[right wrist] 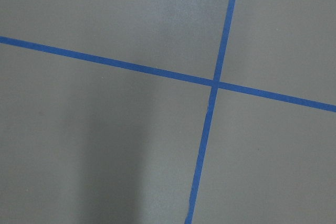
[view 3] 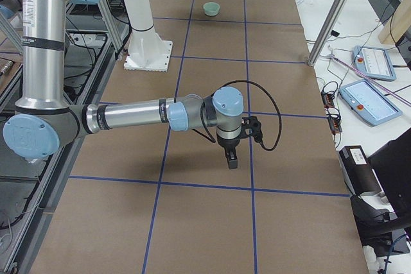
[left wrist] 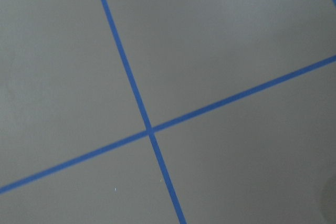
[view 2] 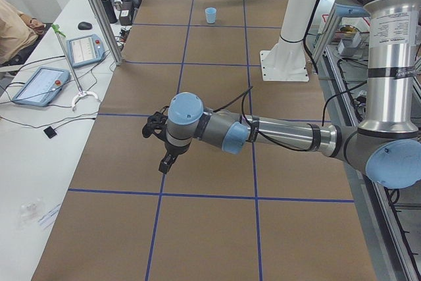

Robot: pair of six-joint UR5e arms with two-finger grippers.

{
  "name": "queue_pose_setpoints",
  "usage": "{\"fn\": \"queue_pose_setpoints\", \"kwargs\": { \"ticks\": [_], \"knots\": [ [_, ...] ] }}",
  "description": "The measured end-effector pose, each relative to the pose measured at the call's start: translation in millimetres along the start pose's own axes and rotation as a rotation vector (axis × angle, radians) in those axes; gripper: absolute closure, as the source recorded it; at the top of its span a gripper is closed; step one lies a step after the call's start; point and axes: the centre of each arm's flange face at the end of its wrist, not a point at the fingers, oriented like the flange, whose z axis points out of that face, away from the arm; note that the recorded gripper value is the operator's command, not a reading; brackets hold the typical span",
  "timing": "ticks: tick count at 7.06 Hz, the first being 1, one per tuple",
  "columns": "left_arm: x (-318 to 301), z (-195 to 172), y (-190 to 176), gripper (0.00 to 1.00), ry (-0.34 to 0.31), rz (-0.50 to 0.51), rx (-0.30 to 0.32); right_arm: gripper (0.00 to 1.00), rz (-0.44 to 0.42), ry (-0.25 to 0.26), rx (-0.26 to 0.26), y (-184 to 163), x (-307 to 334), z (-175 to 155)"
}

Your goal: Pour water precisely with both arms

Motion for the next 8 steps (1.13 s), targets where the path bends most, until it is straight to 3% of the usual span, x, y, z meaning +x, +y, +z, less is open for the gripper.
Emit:
{"fn": "queue_pose_setpoints", "kwargs": {
  "ticks": [3,5,8],
  "knots": [
    [17.0,2.3,-11.2,0.0,0.053,0.053,0.048,0.0,-0.045,0.0,0.049,4.8,5.2,6.1],
    [62.7,42.3,-15.1,0.0,0.129,-0.08,0.012,0.0,-0.04,0.0,0.046,6.6,10.3,11.7],
    [143.2,114.8,29.3,0.0,0.174,-0.221,-0.017,0.0,-0.038,-0.001,0.045,6.9,11.4,12.8]
  ]
}}
